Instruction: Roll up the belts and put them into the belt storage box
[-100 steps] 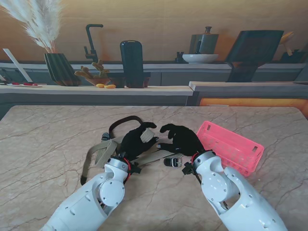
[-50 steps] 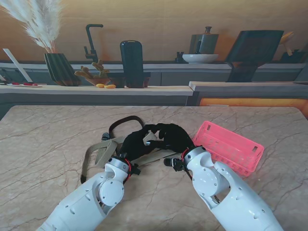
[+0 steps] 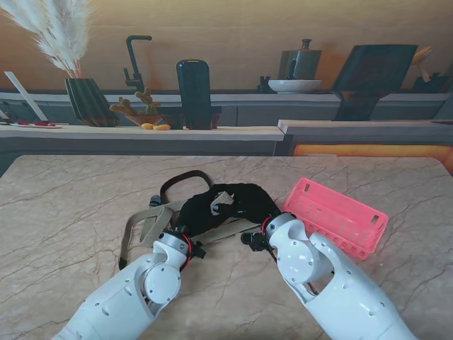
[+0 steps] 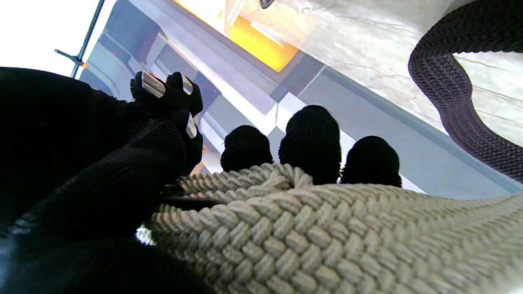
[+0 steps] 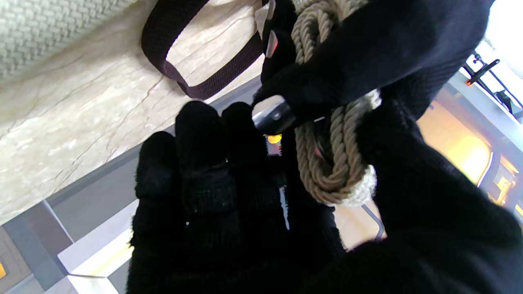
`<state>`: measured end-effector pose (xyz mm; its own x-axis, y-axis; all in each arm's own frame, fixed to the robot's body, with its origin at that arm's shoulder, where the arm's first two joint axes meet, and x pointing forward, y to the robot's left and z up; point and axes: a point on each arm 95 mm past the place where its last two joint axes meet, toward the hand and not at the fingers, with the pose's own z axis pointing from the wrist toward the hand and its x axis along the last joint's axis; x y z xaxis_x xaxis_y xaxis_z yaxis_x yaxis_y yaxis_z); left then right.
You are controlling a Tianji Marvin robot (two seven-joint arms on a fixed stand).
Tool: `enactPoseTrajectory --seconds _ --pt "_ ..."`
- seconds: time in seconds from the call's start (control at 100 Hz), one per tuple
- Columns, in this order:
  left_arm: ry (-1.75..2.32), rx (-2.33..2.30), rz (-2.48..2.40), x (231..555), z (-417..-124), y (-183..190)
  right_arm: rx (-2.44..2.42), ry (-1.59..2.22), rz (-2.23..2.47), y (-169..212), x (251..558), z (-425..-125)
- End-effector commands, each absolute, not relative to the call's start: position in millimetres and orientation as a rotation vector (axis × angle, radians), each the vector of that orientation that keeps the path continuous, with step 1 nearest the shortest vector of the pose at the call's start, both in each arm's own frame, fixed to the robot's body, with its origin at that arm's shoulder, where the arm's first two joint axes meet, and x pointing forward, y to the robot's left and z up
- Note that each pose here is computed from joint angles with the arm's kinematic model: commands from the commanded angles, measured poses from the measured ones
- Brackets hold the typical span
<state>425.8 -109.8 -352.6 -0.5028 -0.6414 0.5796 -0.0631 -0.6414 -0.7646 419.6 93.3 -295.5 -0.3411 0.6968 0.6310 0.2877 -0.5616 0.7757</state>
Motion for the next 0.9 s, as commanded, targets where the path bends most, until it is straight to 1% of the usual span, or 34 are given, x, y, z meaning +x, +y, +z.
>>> enactPoseTrajectory --seconds 0.0,0.18,0.35,0.49,0.69,0.89 --pt "1.068 -1.283 -2.220 424.1 -349.2 -111.7 1.589 1.232 1.983 90.2 416.6 -296.9" --pt "1.081 -1.276 -2.232 423.3 -348.1 -108.1 1.625 1.067 2.017 75.7 412.8 -286.7" --pt "1.060 -1.242 -2.229 424.0 -346.9 -106.3 1.715 0.933 2.059 54.5 406.0 -272.2" --pt "1.039 -1.232 -2.241 423.7 -345.7 -106.5 1.817 0.808 2.091 37.4 398.6 -265.8" --pt "1.029 -1.226 -2.272 421.3 -345.0 -109.9 2.129 0.573 2.133 24.6 392.0 -270.4" --pt "1.024 -1.212 -2.298 419.5 -344.4 -112.1 2.388 0.456 2.092 25.9 399.7 -283.5"
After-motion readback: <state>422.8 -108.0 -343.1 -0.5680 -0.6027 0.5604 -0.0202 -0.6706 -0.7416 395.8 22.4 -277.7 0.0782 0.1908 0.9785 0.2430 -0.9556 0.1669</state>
